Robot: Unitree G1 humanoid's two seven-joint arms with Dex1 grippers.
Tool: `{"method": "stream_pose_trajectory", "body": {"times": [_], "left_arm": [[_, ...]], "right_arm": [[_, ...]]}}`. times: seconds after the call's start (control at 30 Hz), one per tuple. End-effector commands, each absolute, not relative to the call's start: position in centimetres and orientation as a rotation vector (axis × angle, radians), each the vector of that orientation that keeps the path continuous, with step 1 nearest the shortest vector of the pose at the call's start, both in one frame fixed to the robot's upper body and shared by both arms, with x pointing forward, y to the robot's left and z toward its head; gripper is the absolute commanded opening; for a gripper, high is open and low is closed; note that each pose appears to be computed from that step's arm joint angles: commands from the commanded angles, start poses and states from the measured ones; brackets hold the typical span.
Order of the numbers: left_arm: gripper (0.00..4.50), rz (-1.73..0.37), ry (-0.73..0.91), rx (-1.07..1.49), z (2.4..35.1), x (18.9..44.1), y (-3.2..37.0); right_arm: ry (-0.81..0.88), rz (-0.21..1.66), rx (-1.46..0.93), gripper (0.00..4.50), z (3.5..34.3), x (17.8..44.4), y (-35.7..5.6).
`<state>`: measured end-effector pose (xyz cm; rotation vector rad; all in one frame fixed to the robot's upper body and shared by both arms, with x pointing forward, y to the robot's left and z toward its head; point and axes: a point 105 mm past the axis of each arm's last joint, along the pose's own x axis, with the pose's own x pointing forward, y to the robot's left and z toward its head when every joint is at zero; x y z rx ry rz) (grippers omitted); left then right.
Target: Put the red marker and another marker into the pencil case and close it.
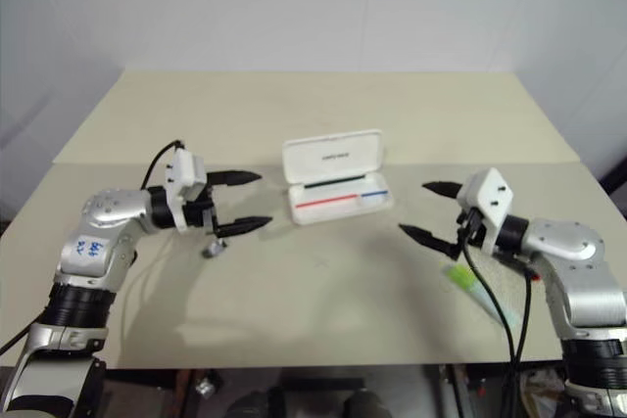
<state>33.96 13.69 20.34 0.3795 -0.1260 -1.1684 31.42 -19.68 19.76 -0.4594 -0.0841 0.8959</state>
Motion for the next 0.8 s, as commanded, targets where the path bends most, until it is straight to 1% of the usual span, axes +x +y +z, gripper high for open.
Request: {"method": "stream_pose_trajectory", "body": {"times": [0.03,0.17,0.43,0.57,0.67,0.73,0.8], "left_arm": [[4.48,-1.158,-0.175,0.404,21.3,34.0,13.6],[4.48,-1.151,-0.175,0.393,20.7,34.5,13.4],[4.48,-1.201,-0.156,0.397,20.1,34.4,13.0],[4.48,-1.23,-0.149,0.411,20.2,34.3,12.7],[4.48,-1.257,-0.147,0.405,20.3,34.2,12.6],[4.08,-1.256,-0.137,0.401,20.1,34.5,12.8],[3.55,-1.244,-0.129,0.408,19.9,34.9,12.4]], "right_arm": [[-0.15,0.88,-0.498,4.5,21.8,31.5,-19.8],[-0.143,0.857,-0.517,4.5,22.2,31.7,-20.6],[-0.112,0.865,-0.548,4.5,23.2,30.5,-21.4],[-0.093,0.851,-0.553,4.5,23.0,29.9,-22.0],[-0.096,0.845,-0.548,4.5,23.0,29.4,-21.6],[-0.098,0.849,-0.542,4.5,22.9,29.0,-21.1],[-0.093,0.846,-0.534,4.5,22.9,28.7,-21.1]]}}
